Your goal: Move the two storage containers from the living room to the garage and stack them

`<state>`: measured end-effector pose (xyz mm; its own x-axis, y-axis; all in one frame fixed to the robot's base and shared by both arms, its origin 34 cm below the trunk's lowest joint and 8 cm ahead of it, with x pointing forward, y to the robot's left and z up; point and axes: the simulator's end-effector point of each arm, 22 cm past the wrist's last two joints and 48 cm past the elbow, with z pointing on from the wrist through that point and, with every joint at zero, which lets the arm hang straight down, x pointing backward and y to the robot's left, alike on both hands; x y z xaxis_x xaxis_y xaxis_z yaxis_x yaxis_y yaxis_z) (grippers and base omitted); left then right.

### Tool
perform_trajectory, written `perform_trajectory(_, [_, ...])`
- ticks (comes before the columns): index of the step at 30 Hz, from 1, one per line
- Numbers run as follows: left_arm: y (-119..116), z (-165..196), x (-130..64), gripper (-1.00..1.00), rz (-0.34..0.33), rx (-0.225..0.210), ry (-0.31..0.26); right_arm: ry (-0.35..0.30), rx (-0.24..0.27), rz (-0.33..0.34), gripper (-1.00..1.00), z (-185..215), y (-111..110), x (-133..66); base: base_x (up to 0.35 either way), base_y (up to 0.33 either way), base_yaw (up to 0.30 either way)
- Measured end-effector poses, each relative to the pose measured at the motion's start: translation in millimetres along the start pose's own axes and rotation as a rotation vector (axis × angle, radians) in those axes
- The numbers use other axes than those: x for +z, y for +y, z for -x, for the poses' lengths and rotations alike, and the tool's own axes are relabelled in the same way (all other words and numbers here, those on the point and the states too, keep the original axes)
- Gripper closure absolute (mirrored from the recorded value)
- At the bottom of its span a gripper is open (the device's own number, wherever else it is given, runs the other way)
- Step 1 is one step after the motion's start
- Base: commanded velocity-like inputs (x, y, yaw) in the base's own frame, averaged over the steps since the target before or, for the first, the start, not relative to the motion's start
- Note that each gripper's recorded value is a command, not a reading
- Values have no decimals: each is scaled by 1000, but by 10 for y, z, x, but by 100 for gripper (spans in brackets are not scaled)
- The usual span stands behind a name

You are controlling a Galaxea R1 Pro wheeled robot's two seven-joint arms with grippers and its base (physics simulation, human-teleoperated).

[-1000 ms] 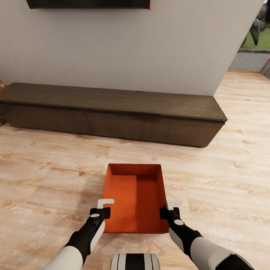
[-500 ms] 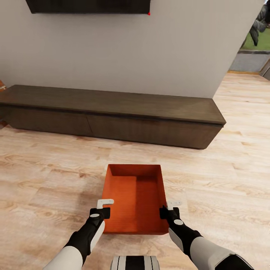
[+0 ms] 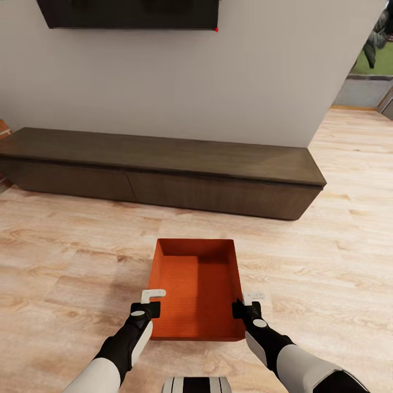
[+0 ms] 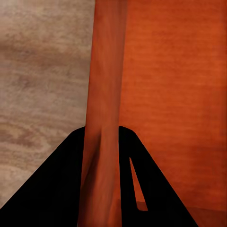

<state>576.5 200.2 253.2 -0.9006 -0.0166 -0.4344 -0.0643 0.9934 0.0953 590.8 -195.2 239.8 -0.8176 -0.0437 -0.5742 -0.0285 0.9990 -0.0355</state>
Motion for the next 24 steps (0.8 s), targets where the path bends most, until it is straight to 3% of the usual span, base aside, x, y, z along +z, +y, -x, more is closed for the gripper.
perform_trajectory(24, [59,325,-413,100,3,1,0,1,6,0,100,377,-1,-363,0,0,0])
